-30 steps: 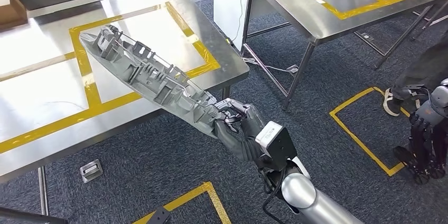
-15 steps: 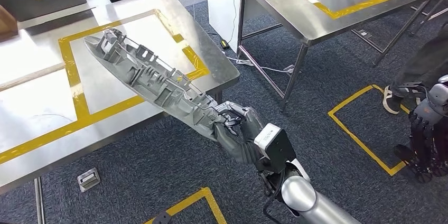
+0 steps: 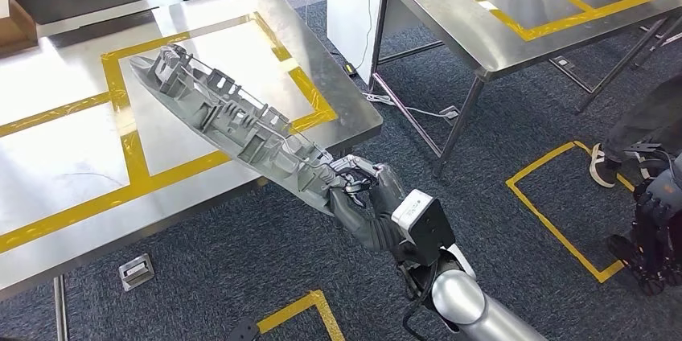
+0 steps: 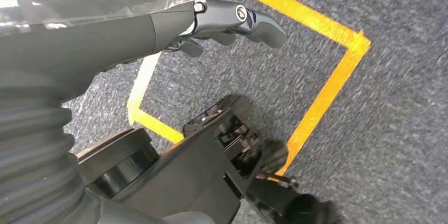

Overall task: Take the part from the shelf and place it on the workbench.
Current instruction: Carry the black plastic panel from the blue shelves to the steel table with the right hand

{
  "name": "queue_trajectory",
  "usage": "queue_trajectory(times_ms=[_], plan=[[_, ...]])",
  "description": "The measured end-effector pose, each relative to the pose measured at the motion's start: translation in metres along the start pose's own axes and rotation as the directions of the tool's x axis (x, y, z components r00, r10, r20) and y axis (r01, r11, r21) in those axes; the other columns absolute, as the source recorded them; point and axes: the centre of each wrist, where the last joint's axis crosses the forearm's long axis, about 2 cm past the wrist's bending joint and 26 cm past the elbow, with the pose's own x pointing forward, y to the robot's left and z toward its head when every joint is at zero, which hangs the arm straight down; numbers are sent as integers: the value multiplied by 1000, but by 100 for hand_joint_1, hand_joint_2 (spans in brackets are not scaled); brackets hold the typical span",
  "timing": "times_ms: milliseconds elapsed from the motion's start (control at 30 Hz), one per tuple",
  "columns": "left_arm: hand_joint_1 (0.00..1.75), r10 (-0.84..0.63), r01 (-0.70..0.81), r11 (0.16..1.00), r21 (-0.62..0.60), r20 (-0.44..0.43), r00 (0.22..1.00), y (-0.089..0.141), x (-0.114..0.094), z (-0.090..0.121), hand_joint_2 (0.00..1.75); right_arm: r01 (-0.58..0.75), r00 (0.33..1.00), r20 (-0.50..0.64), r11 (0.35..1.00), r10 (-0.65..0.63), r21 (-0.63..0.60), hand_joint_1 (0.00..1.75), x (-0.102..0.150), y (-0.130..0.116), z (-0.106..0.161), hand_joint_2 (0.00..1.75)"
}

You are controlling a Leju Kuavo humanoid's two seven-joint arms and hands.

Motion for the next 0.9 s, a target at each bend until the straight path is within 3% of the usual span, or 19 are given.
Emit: queue_trajectory(times_ms=[900], plan=[[0, -1, 1, 1000, 5, 0, 1000, 1, 1, 0, 175, -2, 1000, 7, 1000, 2, -6, 175, 0, -1, 0, 175]])
